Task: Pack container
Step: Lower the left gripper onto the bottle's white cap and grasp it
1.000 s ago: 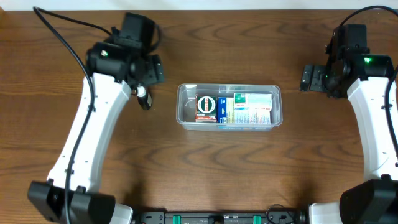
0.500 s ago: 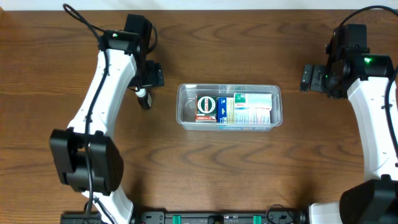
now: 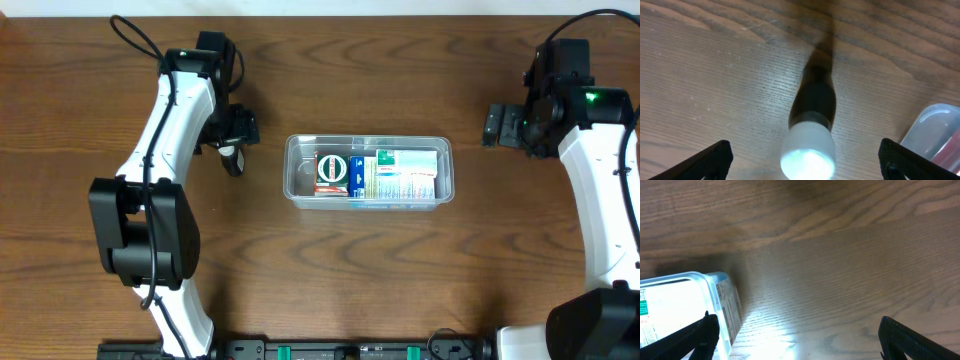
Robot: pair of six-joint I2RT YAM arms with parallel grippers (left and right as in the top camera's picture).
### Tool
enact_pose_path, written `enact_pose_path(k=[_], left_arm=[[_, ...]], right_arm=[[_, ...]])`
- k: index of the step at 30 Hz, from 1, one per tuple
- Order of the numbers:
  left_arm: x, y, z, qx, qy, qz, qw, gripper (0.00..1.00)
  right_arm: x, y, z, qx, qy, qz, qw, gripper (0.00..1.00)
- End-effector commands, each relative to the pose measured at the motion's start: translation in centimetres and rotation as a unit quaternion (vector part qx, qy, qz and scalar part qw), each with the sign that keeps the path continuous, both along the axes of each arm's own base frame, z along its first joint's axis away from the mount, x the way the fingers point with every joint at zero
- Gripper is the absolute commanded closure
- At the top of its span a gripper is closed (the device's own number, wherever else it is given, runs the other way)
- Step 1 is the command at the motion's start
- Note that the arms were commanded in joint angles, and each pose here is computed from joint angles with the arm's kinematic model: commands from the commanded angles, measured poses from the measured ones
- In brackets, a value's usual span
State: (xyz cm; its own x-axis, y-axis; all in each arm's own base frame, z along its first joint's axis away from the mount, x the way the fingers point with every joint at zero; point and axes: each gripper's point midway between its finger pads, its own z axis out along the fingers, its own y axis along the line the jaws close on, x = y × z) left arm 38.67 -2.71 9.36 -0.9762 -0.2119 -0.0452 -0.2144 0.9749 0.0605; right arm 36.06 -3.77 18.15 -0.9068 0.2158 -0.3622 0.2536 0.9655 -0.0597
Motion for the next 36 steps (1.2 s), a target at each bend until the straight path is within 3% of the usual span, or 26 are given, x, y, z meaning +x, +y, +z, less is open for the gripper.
enact_pose_path(k=[1, 5, 9, 16, 21, 26, 30, 36], left_arm=[[-0.3, -0.3, -1.0, -0.013, 0.018, -0.014, 1.0, 0.1], [-0.5, -0.3, -1.5, -0.014, 0.02, -0.015, 1.0, 0.17], [-0.7, -0.3, -1.7, -0.014, 0.024, -0.015, 1.0, 0.31], [-1.1, -0.2, -2.2, -0.013, 0.031, -0.015, 0.999, 0.34], [-1.1, -0.3, -2.3, -0.014, 0.03, -0.014, 0.999, 0.54], [-0.9, -0.3, -2.3, -0.014, 0.025, -0.011, 1.0, 0.55], [-0.8, -0.3, -2.3, -0.014, 0.023, -0.011, 1.0, 0.68], [-0.6, -0.3, -2.3, -0.014, 0.02, -0.011, 1.0, 0.74]], right_arm=[[0.1, -0.4, 1.3, -0.004, -0.019, -0.013, 1.0, 0.01], [0.1, -0.4, 1.3, -0.004, -0.019, -0.013, 1.0, 0.01], [0.1, -0.4, 1.3, -0.004, -0.019, -0.013, 1.0, 0.01], [0.1, -0.4, 1.3, -0.004, -0.019, -0.013, 1.0, 0.01], [0.1, -0.4, 1.3, -0.004, -0.019, -0.013, 1.0, 0.01], [0.1, -0.4, 1.3, -0.004, -0.019, -0.013, 1.0, 0.01], [0.1, -0.4, 1.3, -0.004, -0.019, -0.013, 1.0, 0.01], [0.1, -0.4, 1.3, -0.004, -0.019, -0.013, 1.0, 0.01]])
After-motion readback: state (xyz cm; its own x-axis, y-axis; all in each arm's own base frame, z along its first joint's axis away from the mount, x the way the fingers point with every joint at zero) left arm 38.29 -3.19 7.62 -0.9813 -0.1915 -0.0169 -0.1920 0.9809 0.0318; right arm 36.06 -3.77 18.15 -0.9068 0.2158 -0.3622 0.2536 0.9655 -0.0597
